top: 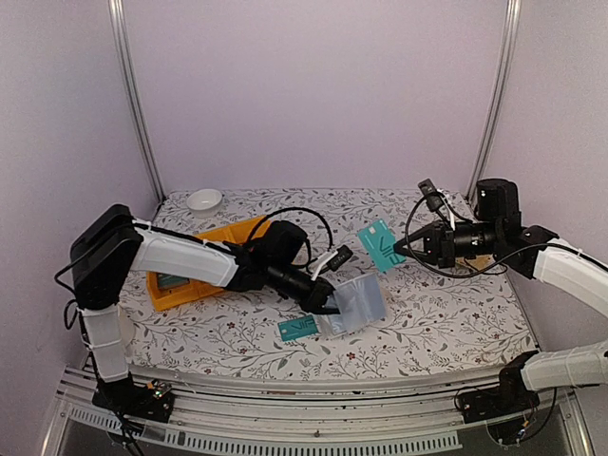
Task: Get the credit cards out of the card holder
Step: Place the card holder at the center of the board.
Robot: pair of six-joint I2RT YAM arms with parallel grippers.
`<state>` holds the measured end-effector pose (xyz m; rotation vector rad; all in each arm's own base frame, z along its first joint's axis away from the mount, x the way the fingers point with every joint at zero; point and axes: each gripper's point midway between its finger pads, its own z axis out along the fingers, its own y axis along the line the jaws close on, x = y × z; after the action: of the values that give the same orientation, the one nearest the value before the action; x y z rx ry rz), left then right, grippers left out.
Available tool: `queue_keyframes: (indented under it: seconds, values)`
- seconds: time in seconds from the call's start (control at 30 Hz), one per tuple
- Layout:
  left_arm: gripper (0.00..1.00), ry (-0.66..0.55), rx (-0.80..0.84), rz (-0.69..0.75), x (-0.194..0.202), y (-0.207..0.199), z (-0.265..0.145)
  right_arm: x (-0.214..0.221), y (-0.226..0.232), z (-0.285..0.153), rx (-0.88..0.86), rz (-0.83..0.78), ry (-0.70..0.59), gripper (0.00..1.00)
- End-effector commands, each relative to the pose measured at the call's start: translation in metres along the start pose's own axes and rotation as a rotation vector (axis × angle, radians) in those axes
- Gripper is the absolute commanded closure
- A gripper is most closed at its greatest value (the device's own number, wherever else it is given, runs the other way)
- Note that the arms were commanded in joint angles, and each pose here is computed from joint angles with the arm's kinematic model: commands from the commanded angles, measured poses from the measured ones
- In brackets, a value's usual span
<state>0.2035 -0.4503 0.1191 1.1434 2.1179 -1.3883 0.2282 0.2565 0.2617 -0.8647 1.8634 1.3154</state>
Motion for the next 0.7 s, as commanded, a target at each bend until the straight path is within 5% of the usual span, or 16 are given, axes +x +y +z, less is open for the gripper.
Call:
queue_keyframes:
  seconds: [0.0, 0.13, 0.17, 0.37, 0.43, 0.6, 0.67]
  values:
    - [1.0, 0.104, 0.084, -0.062, 0.002, 0.014, 0.032, -0.021, 0.019, -0.012, -0.004, -0.067, -0.031, 0.98]
    - [1.0, 0.124, 0.15, -0.112, 0.001, 0.023, 0.057, -0.019, 0.024, -0.015, -0.003, -0.061, -0.023, 0.98]
    - [0.93, 0.135, 0.151, -0.126, 0.003, 0.027, 0.062, -0.017, 0.024, -0.016, -0.005, -0.058, -0.019, 0.98]
    - [0.19, 0.161, 0.074, -0.106, 0.009, 0.05, 0.072, -0.017, 0.036, -0.016, -0.073, -0.058, -0.007, 0.98]
    - [0.05, 0.134, -0.015, -0.069, 0.0, 0.063, 0.059, -0.019, 0.04, -0.017, -0.086, -0.05, -0.001, 0.98]
    - [0.02, -0.061, -0.276, -0.017, -0.049, 0.099, -0.017, -0.017, 0.049, -0.016, -0.117, -0.053, 0.024, 0.98]
    - [0.02, -0.191, -0.298, 0.09, -0.088, 0.069, -0.06, -0.014, 0.049, -0.012, -0.123, -0.051, 0.048, 0.98]
